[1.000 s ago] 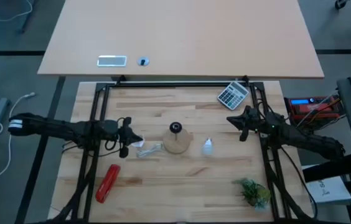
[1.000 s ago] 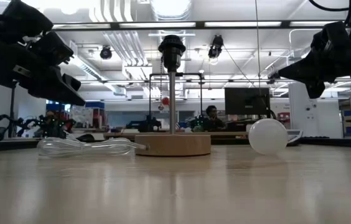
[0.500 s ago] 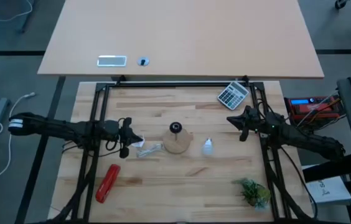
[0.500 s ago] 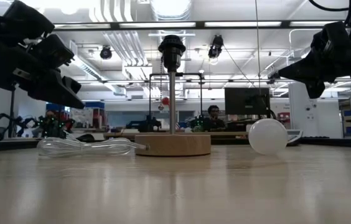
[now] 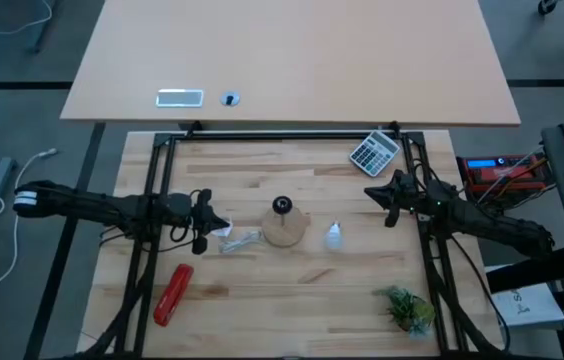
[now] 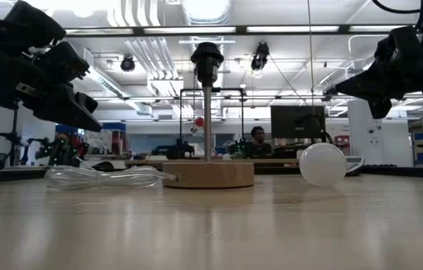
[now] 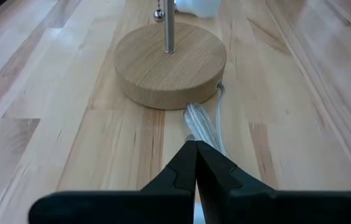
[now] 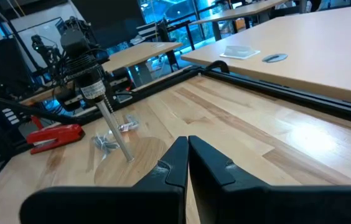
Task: Screw lightbulb
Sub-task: Insert the lightbulb into the brown lamp
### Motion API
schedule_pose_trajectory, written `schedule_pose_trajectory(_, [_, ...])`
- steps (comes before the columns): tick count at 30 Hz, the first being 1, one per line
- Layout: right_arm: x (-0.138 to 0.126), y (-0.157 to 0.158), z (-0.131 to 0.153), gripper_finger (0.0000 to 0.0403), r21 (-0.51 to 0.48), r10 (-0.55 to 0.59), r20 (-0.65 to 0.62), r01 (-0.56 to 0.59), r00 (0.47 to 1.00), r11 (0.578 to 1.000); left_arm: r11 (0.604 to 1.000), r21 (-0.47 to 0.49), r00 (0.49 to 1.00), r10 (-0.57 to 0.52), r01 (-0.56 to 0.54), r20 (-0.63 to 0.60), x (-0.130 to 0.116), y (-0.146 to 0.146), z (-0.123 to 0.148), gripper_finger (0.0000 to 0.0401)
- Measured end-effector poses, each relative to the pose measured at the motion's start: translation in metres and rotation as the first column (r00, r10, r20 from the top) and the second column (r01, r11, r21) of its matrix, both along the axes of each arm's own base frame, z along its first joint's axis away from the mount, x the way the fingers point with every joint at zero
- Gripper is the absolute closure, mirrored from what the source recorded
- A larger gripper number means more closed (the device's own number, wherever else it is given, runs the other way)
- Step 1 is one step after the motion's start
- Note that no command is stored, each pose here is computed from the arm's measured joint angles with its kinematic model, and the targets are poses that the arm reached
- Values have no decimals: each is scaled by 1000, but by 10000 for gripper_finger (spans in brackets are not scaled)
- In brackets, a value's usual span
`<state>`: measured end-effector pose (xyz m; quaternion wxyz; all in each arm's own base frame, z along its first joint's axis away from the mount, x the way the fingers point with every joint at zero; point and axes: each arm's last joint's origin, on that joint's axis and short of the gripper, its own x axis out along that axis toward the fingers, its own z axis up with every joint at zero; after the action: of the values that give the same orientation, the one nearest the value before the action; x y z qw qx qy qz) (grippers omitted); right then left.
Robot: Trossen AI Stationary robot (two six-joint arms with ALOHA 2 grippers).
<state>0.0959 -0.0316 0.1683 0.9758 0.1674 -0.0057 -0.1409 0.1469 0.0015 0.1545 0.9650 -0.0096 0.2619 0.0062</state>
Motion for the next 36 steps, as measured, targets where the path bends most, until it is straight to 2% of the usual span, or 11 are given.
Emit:
schedule_pose_trajectory(21, [0, 0, 0, 394, 0, 0, 0, 0, 1000, 1000, 1000, 0, 1000, 0, 0, -4, 1, 0, -1, 401])
schedule_pose_trajectory(23, [0, 0, 0, 394, 0, 0, 1, 0, 1000, 1000, 1000, -26, 1000, 15, -14, 24, 2, 0, 2, 401])
schedule_pose_trajectory(28, [0, 0, 0, 394, 0, 0, 0, 0, 1000, 1000, 986, -158, 981, 83, -55, 176, 8, 0, 19, 401])
schedule_pose_trajectory(30, [0, 0, 0, 394, 0, 0, 1, 0, 1000, 1000, 986, -166, 970, 72, -33, 231, 12, 0, 34, 401])
schedule_pose_trajectory(36, [0, 0, 0, 394, 14, -1, 7, 1, 1000, 1000, 1000, 8, 944, -24, 23, 330, 19, 0, 82, 401])
